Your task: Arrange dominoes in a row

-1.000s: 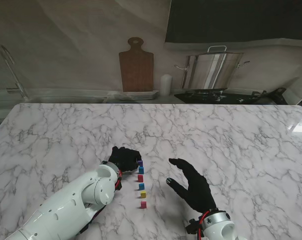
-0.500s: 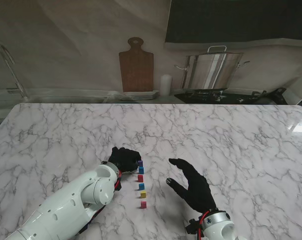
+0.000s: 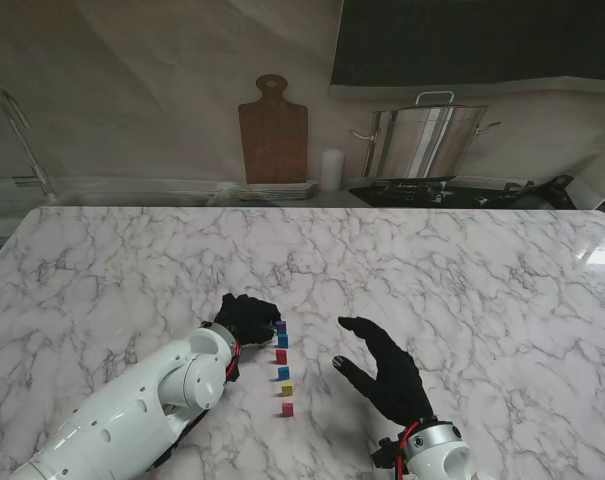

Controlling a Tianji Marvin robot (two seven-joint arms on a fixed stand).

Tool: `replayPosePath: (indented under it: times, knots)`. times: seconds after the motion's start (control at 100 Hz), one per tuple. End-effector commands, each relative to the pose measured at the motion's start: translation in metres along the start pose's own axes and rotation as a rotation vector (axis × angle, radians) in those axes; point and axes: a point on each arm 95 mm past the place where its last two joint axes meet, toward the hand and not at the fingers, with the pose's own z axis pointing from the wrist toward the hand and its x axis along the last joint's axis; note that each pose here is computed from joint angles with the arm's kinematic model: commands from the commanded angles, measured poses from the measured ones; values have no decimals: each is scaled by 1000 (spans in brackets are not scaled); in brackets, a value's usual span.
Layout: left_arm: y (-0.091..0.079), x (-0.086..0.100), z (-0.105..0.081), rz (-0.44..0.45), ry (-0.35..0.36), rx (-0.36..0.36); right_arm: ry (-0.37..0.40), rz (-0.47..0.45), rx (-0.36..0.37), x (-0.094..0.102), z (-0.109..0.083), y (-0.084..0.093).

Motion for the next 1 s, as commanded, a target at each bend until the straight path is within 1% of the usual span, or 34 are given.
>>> replayPosePath:
  times: [0.0,0.23,0.45,0.65,0.76,0.88,0.99]
  knots:
    - [2,-2,-2,6,2,-18,-8,1,3,0,-1,-1]
    - [-3,-9,-9,24,-4,-26,-6,0,6,0,-1,-2]
    - [-8,-25,-26,40,-22,-21,-5,-3,10,0,-1,-3]
    - [-10,-37,-51,-5,-45,1,0,-7,14,1,-1,-4]
    - [-9,-40,-67,-42,-53,22,3,-10,13,2,-2,-5]
    - [-8,-39,-87,-84,-43,46,3,-13,13,2,-2,-6]
    - [-5,-36,-106,-110,-18,71,7,-17,13,3,-2,-7]
